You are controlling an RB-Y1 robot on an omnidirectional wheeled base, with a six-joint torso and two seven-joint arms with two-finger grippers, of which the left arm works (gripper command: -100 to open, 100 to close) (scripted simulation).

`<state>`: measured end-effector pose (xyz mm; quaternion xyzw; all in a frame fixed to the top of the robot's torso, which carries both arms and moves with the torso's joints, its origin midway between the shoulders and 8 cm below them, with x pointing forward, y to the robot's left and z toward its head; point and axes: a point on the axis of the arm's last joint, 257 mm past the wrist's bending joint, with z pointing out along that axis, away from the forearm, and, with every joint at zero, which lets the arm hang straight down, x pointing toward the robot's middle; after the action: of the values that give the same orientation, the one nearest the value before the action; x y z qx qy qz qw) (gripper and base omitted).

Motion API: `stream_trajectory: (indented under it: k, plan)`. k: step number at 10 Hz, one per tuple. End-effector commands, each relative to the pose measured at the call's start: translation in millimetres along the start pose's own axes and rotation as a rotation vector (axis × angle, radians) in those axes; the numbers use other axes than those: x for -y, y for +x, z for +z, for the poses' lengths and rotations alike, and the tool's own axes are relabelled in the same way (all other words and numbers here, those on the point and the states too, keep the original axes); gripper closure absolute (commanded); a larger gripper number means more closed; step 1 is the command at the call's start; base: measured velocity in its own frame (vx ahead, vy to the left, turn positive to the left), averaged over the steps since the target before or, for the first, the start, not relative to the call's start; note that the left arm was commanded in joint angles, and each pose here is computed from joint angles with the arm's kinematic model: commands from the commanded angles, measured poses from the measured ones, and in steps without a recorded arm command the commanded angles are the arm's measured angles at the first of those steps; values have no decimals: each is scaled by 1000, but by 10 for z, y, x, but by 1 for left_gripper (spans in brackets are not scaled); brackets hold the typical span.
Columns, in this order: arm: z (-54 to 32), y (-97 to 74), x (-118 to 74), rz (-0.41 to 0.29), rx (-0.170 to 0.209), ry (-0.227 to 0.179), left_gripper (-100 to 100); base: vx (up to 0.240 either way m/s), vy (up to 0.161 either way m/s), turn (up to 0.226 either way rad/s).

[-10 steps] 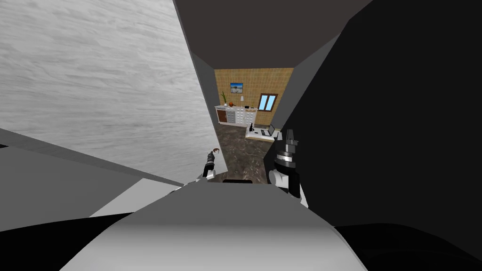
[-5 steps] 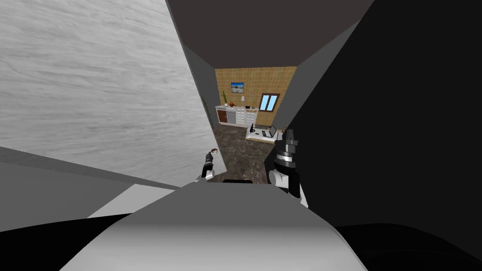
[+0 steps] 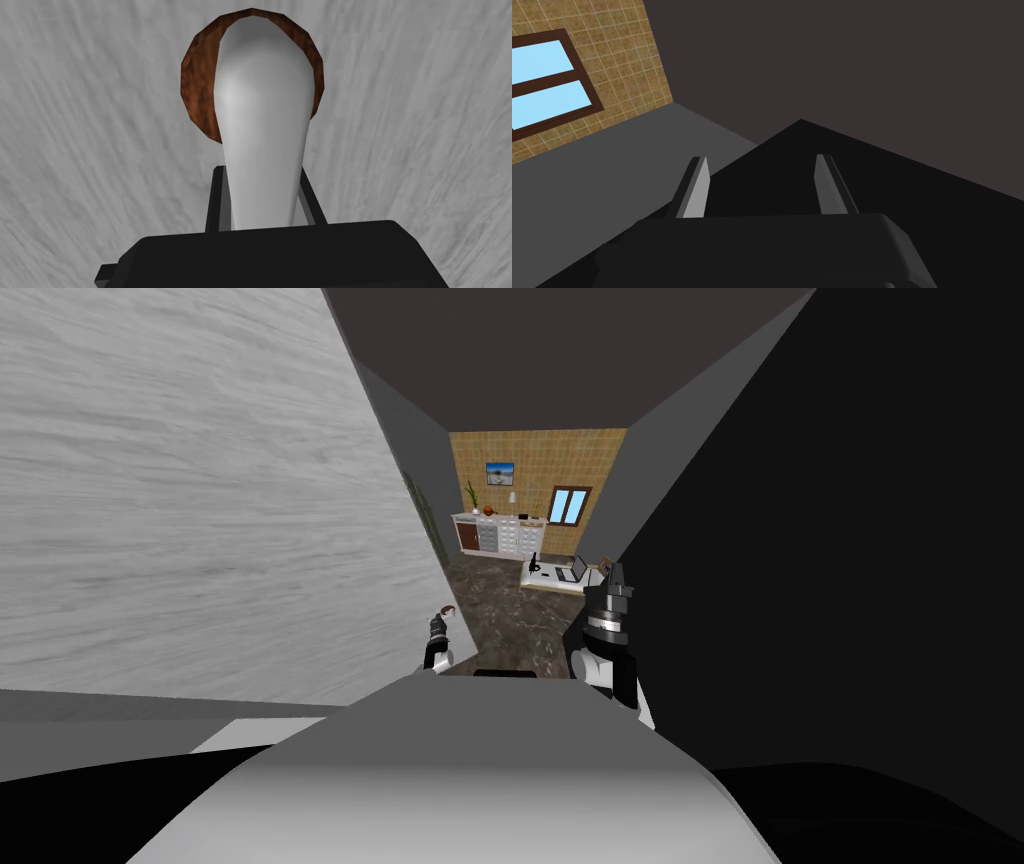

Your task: Push the door open

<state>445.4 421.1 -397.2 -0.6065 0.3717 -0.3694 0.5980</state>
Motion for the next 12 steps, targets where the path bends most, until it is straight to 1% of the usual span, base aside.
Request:
stream_trajectory:
  k: [1,2,3,4,5,6,9,12]
  plan:
    - [23,-212,49,1,46,13,100,179,18,-83]
    - [44,-207,91,0,46,23,100,127,4,2]
    - [23,-212,49,1,46,13,100,57,11,9]
    - [-7,-443,50,0,104,14,100,146,16,-101]
    - [-7,-443,50,0,104,14,100,158,16,-37]
    - [-39,-624,52,-1,149,15,100,178,13,-70]
    - [-125,-995,54,-2,242,16,100,205,45,-69]
    - [-235,-1349,56,-2,331,16,100,202,39,-55]
